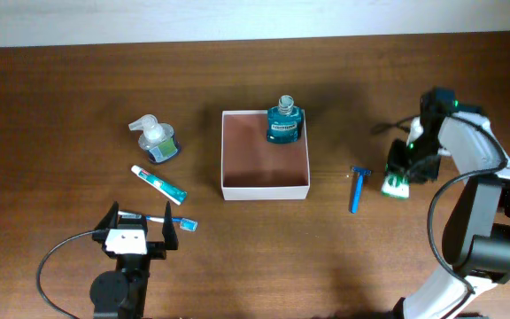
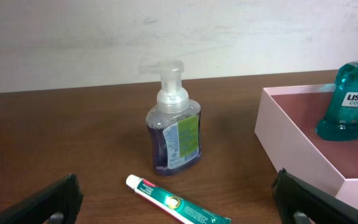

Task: Pack container
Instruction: 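Carry the soap box into the box and release it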

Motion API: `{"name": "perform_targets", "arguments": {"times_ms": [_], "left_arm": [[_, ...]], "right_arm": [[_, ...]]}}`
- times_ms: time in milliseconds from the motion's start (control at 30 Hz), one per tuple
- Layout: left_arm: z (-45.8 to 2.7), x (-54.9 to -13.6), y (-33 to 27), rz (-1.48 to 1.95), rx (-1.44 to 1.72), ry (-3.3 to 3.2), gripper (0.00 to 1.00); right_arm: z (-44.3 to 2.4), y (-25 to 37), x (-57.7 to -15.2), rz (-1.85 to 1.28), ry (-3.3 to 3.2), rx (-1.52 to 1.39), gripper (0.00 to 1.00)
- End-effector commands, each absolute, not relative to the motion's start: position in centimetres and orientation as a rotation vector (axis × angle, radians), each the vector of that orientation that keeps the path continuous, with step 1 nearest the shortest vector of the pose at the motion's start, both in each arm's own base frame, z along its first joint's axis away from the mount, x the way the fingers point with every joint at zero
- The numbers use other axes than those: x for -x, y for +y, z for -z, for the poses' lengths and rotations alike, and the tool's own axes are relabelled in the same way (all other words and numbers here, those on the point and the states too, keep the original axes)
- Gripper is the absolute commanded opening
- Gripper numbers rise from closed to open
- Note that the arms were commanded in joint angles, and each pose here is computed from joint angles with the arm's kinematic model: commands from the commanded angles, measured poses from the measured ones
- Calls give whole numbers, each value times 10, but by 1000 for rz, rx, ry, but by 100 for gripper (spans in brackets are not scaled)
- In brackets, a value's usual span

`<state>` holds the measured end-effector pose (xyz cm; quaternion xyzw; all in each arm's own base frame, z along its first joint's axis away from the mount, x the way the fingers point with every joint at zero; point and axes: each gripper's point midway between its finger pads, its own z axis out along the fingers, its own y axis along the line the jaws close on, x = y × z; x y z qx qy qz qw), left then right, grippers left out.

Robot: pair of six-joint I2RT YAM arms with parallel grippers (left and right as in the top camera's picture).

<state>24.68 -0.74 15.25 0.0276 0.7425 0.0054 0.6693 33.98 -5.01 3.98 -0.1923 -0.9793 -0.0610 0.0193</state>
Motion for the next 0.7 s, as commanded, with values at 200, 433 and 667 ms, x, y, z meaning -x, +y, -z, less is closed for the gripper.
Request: {"name": "perform_targets", "arguments": {"times_ms": [200,433,667], "left_arm": [[-150,-247,-8,-5,-60,1677,99],[-150,-247,-8,-5,-60,1677,99],[-150,-247,-8,-5,-60,1677,100]], "right_arm": [[-144,32,-400,264,-3274,193,25],[-155,128,-387,354,-3269,-149,25],[-154,182,-382,411,-3294,-289,25]]}}
